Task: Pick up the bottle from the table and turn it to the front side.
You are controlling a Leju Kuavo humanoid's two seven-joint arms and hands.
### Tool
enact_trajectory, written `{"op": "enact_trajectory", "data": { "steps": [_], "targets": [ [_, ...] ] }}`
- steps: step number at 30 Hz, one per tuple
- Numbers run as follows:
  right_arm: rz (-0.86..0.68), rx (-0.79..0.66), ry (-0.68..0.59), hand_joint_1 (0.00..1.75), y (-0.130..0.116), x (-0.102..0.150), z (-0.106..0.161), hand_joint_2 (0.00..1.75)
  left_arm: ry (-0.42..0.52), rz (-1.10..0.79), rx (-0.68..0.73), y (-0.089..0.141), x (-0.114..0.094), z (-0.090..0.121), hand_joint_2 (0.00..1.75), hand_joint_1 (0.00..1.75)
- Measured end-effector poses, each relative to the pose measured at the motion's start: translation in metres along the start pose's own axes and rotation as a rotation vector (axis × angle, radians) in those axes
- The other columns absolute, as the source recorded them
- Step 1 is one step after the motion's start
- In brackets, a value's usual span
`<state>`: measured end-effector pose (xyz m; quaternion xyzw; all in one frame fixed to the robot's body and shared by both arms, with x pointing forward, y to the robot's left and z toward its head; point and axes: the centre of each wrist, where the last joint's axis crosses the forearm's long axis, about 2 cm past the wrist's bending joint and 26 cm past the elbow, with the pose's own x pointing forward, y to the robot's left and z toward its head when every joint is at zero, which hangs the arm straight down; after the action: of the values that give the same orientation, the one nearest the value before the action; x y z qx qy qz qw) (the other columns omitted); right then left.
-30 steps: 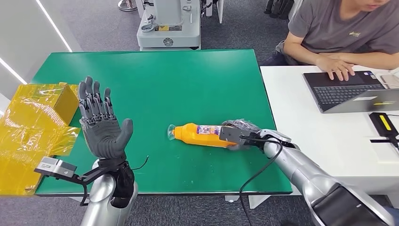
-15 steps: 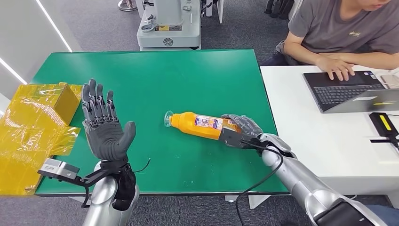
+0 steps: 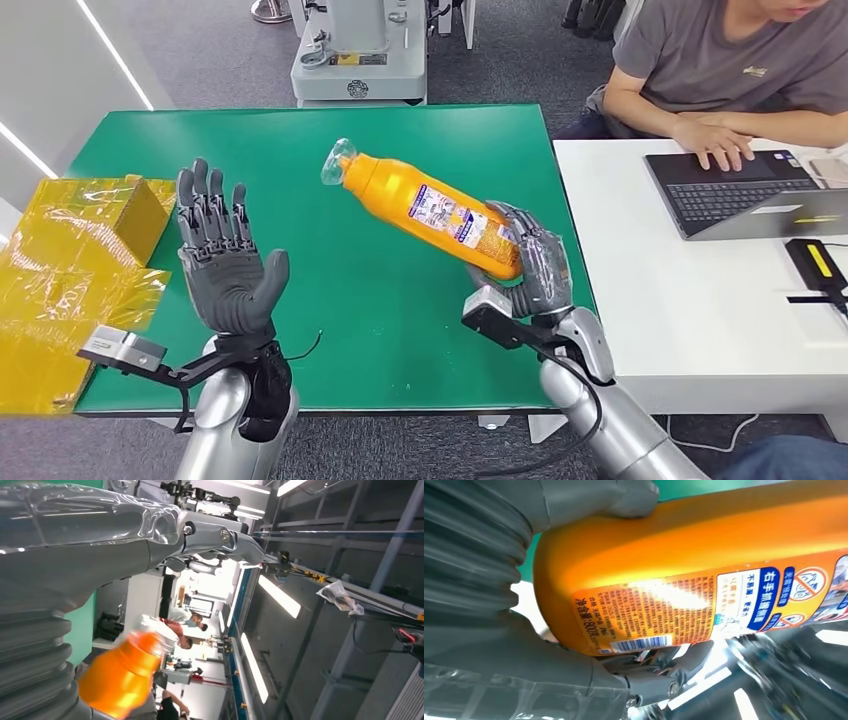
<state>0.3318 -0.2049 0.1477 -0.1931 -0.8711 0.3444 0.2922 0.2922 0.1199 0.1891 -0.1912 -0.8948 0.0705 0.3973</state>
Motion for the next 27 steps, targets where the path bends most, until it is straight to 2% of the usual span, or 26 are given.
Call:
{"op": "enact_trajectory", "data": {
  "steps": [6, 17, 22, 27],
  "targets": [
    [-0.001, -0.133, -0.07, 1.75, 0.001, 0.028, -0.002, 1.75, 0.012, 0.027, -0.01, -0.003, -0.002, -0.001, 1.75, 0.0],
    [-0.045, -0.218, -0.135, 1.75, 0.0, 0.046, -0.008, 1.75, 0.045, 0.048, -0.015, -0.003, -0.006, 0.0, 1.75, 0.0],
    [-0.086, -0.203, -0.171, 1.75, 0.007, 0.057, -0.014, 1.75, 0.062, 0.081, -0.065, -0.007, -0.01, -0.002, 1.75, 0.0],
    [-0.141, -0.11, -0.197, 1.75, 0.015, 0.06, -0.017, 1.75, 0.095, 0.125, -0.137, -0.015, -0.013, -0.003, 1.75, 0.0]
  ]
}}
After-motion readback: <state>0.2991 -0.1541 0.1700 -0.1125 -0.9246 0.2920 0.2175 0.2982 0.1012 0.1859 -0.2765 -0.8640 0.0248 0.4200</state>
